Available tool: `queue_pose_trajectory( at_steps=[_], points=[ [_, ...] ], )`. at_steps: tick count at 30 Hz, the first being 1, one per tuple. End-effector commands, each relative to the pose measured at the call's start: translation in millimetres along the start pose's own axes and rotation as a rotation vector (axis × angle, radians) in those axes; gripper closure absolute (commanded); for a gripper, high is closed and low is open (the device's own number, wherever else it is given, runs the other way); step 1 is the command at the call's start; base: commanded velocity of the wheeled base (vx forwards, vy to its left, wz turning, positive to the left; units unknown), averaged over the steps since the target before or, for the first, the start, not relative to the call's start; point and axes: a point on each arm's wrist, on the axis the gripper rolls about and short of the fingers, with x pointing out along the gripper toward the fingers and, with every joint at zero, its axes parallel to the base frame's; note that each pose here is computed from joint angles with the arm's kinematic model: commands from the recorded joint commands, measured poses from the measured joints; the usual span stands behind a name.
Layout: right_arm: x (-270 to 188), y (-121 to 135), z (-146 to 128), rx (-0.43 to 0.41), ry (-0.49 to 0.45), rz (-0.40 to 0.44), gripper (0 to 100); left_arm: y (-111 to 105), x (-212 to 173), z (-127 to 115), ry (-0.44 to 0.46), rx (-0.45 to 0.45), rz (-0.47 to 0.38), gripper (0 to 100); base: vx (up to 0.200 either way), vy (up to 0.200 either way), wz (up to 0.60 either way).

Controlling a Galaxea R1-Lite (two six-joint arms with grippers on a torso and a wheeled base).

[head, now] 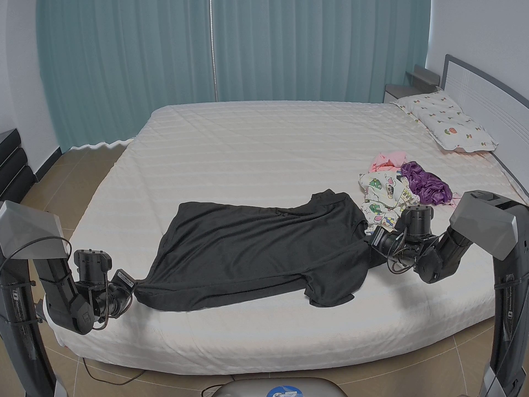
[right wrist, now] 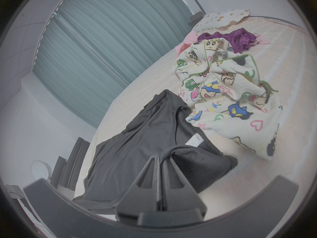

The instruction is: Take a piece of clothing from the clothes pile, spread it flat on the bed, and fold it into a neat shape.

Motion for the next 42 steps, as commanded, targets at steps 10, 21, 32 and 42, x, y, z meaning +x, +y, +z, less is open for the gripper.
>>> queue_pose_trajectory(
  at_steps=[10,21,32,42],
  points=[
    [31,-8,-20,-0.009,-0.002,-0.027,0,4,9,1,-0.004,-0.010,0.017,100,0.000,0.000,0.00],
    [-40,4,-24,0.001,0.119,-0.014,0,4,9,1,-0.004,-0.010,0.015,100,0.000,0.000,0.00],
    [-46,14,-80,-0.037,0.288,-0.026,0,4,8,1,0.002,-0.011,0.012,100,0.000,0.000,0.00],
    [-42,16,-90,-0.055,0.316,-0.033,0,4,9,1,0.002,-0.011,0.012,100,0.000,0.000,0.00]
  ],
)
